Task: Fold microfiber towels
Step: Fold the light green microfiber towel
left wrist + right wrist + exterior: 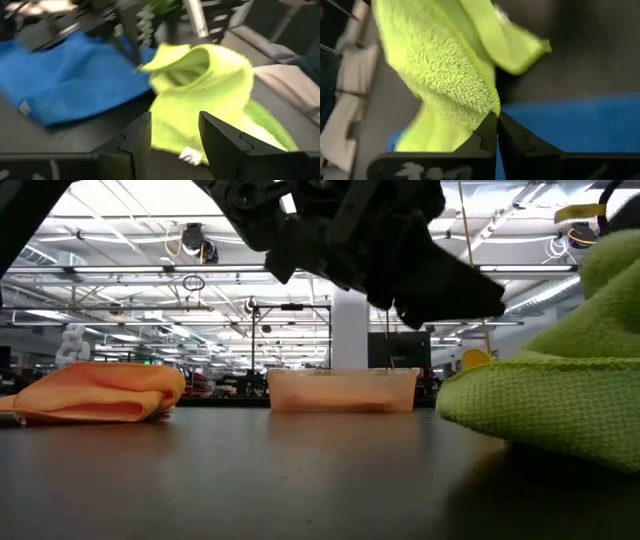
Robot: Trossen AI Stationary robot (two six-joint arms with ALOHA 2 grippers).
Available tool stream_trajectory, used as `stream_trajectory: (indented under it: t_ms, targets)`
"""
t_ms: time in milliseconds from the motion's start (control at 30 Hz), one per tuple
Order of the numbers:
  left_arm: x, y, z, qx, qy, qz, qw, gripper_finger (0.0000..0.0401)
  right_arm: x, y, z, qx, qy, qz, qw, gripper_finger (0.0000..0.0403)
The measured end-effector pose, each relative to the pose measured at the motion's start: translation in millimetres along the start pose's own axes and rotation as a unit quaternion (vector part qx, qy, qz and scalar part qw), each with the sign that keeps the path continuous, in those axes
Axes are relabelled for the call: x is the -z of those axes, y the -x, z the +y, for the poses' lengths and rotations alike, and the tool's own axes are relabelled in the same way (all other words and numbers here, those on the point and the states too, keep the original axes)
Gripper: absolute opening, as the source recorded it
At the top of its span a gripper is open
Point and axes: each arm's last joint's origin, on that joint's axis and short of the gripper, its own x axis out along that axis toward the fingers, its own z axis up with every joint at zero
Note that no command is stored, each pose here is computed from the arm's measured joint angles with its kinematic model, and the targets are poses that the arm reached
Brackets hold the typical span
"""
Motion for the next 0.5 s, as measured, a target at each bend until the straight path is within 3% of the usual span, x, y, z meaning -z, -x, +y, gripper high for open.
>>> stream_trajectory:
  t_ms: [233,500]
  targets:
    - [-5.0,0.1,-3.0,0.056,-0.013,-0.02,0.998,0.0166,-38.0,6.7,16.6,-0.047,0.066,-0.093,0.992,0.0]
    - [-9.3,-5.5,-18.9,0.11,-0.036,-0.033,0.993,0.0166,-84.4,34.3,52.9,-0.082,0.199,-0.144,0.966,0.0]
